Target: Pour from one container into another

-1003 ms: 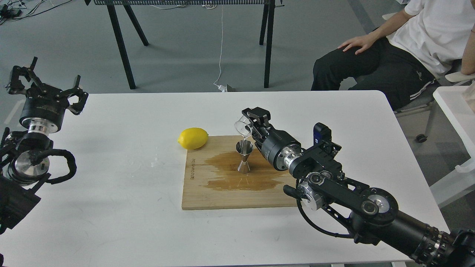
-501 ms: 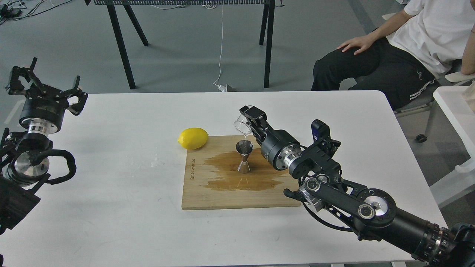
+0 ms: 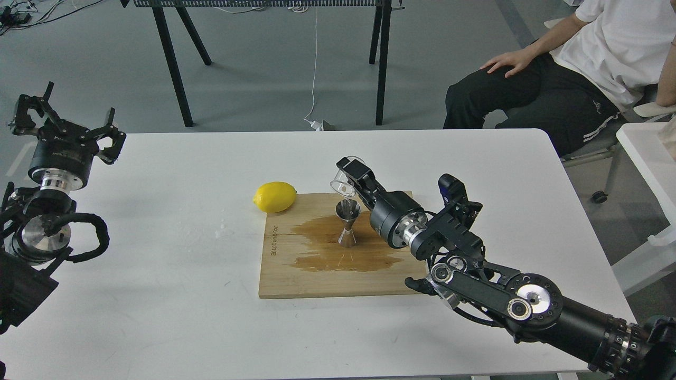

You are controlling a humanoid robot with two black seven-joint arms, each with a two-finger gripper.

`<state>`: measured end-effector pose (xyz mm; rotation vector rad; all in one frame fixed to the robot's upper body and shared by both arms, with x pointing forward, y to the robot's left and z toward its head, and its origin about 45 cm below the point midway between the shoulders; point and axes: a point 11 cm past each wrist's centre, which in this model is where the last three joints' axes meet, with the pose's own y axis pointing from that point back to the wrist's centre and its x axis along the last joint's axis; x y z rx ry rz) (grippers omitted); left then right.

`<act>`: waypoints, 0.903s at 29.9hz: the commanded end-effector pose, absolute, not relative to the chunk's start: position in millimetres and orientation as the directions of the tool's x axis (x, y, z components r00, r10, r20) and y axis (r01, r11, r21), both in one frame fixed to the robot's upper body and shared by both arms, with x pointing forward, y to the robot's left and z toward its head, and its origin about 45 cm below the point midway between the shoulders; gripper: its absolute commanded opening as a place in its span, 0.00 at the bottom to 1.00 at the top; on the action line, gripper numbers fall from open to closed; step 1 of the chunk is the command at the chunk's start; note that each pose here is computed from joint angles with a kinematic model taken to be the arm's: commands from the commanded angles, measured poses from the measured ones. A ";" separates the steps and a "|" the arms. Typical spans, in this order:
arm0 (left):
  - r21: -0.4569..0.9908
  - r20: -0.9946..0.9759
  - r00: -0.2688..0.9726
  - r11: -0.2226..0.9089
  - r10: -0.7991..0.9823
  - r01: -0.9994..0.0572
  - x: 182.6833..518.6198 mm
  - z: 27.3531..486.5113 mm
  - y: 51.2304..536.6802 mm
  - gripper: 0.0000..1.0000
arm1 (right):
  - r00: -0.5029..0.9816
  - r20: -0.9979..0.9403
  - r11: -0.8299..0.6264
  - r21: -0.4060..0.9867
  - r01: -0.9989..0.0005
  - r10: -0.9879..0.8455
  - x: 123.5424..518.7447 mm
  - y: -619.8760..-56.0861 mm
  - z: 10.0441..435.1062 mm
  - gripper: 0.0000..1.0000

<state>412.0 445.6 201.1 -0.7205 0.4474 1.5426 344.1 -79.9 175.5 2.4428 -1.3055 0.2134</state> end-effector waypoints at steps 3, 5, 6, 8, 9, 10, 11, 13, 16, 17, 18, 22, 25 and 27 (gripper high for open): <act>-0.135 -0.677 0.008 -0.113 0.736 -0.984 411.3 200.2 446.0 1.00 | 0.584 0.350 -0.539 0.225 -0.812 -0.733 343.2 -75.8 178.5 0.32; -0.135 -0.677 0.008 -0.113 0.736 -0.984 411.3 200.1 446.0 1.00 | 0.587 0.373 -0.542 0.230 -0.809 -0.718 342.6 -77.9 176.7 0.32; -0.135 -0.676 0.008 -0.112 0.737 -0.984 411.3 200.1 445.9 1.00 | 0.587 0.379 -0.542 0.229 -0.808 -0.715 342.7 -78.7 176.6 0.32; -0.135 -0.676 0.009 -0.112 0.737 -0.984 411.3 200.1 445.8 1.00 | 0.588 0.381 -0.544 0.228 -0.808 -0.714 342.4 -78.5 176.5 0.32; -0.135 -0.676 0.009 -0.112 0.737 -0.984 411.3 200.1 445.9 1.00 | 0.588 0.383 -0.544 0.229 -0.807 -0.712 342.2 -79.0 176.1 0.32; -0.135 -0.677 0.008 -0.113 0.736 -0.984 411.3 200.1 446.0 1.00 | 0.586 0.389 -0.543 0.227 -0.809 -0.710 342.1 -79.0 176.1 0.32; -0.135 -0.676 0.008 -0.112 0.737 -0.984 411.3 200.1 445.9 1.00 | 0.583 0.400 -0.542 0.222 -0.810 -0.707 342.5 -79.3 176.3 0.32; -0.135 -0.676 0.010 -0.111 0.737 -0.985 411.4 200.3 445.4 1.00 | 0.576 0.437 -0.536 0.226 -0.813 -0.690 343.9 -82.3 171.7 0.32; -0.133 -0.678 0.007 -0.113 0.735 -0.985 410.9 199.1 445.4 1.00 | 0.584 0.467 -0.539 0.244 -0.806 -0.663 340.7 -82.8 162.8 0.32; -0.134 -0.677 0.007 -0.114 0.736 -0.984 410.8 199.5 446.1 1.00 | 0.586 0.469 -0.539 0.246 -0.805 -0.661 340.3 -83.2 162.0 0.32; -0.133 -0.678 0.007 -0.113 0.735 -0.985 410.9 199.1 445.5 1.00 | 0.586 0.470 -0.541 0.244 -0.805 -0.660 339.8 -82.4 162.0 0.32; -0.133 -0.678 0.007 -0.113 0.735 -0.985 410.9 199.1 445.4 1.00 | 0.580 0.472 -0.542 0.230 -0.808 -0.664 340.0 -82.2 163.3 0.32; -0.133 -0.678 0.007 -0.113 0.735 -0.985 410.9 199.1 445.4 1.00 | 0.577 0.472 -0.541 0.227 -0.810 -0.666 340.4 -82.7 164.1 0.32; -0.134 -0.678 0.009 -0.112 0.735 -0.985 411.1 199.3 445.0 1.00 | 0.578 0.471 -0.541 0.228 -0.809 -0.666 340.0 -82.6 163.7 0.32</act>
